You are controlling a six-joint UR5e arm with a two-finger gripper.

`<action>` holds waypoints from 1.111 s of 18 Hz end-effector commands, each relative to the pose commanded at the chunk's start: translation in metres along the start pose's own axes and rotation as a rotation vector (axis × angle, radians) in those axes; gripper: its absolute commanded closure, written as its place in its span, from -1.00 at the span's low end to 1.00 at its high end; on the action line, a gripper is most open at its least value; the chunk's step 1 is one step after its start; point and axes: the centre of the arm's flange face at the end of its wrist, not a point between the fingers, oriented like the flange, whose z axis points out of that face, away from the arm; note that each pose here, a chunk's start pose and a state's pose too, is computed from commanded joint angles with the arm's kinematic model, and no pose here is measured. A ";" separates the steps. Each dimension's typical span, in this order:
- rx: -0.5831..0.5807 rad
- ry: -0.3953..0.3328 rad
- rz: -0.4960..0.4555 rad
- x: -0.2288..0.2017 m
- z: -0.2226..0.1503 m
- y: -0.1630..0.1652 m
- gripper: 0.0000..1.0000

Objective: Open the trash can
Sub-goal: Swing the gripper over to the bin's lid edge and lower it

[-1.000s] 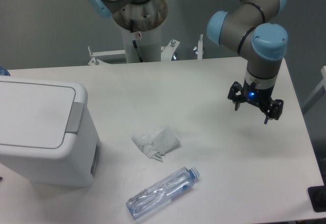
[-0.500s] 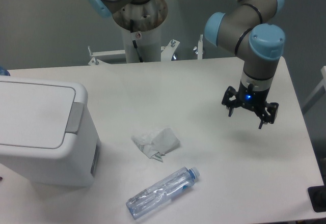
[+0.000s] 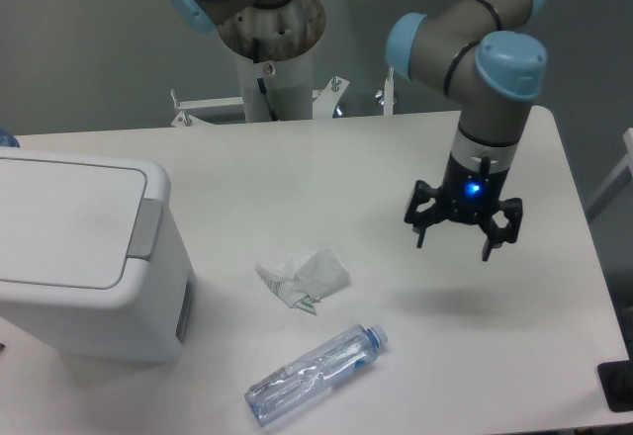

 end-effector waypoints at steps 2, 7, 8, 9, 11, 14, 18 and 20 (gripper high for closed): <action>0.016 0.004 -0.014 0.021 -0.004 -0.016 -1.00; 0.081 0.028 0.013 0.076 -0.035 -0.039 -1.00; 0.095 0.035 0.004 0.086 -0.042 -0.043 -1.00; 0.102 0.037 -0.015 0.093 -0.047 -0.045 -1.00; 0.122 0.051 -0.043 0.109 -0.056 -0.053 -1.00; 0.142 0.077 -0.086 0.133 -0.065 -0.060 -1.00; 0.175 0.151 -0.092 0.167 -0.071 -0.073 -1.00; 0.199 0.175 -0.115 0.182 -0.085 -0.076 -1.00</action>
